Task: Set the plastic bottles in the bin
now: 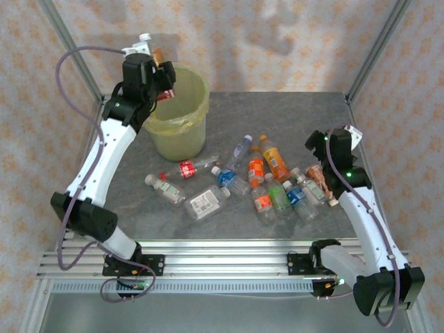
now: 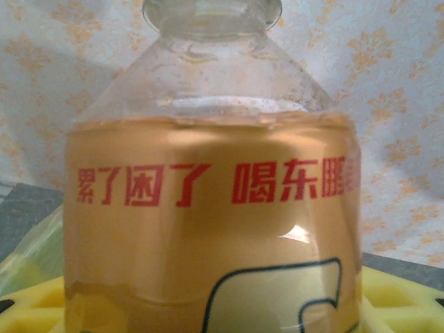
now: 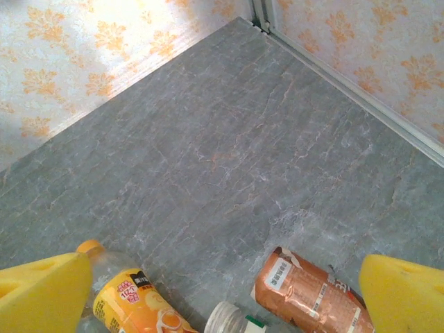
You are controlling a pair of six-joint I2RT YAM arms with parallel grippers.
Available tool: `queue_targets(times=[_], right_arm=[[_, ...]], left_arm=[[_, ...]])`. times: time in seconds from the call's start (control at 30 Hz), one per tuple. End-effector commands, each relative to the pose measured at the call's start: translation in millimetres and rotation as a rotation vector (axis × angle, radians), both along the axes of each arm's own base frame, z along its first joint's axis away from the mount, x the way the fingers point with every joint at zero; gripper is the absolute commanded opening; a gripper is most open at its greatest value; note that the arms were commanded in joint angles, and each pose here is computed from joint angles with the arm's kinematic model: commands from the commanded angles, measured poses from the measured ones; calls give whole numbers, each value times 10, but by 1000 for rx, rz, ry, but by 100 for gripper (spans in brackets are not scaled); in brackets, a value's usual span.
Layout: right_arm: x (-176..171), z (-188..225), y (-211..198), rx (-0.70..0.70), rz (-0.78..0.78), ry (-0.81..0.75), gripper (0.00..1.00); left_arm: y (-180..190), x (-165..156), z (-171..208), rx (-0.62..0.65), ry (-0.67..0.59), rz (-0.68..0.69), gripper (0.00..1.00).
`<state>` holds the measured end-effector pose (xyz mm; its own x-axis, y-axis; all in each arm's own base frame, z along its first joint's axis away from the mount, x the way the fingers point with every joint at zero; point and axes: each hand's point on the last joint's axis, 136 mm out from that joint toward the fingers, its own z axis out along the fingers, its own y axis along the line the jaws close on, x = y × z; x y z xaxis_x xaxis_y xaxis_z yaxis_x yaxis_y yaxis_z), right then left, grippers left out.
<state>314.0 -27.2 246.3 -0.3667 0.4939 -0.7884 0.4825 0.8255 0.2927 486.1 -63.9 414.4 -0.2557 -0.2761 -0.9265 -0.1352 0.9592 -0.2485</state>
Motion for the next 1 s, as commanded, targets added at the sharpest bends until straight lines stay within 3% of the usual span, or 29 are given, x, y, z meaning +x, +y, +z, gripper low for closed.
queue_targets(times=[0.0,0.53,0.97], right_arm=[[-110,99,-55,-1,-42,4,99],[-155,-6,-138,6,-111,18,99],[-229,-57,-186,-5,-141,63,99]], left_arm=[[-42,128,114,69,-5,-25,41],[-139,570,-926,159,295,-40,46],[-142,601,-1471,197,510,-44,46]])
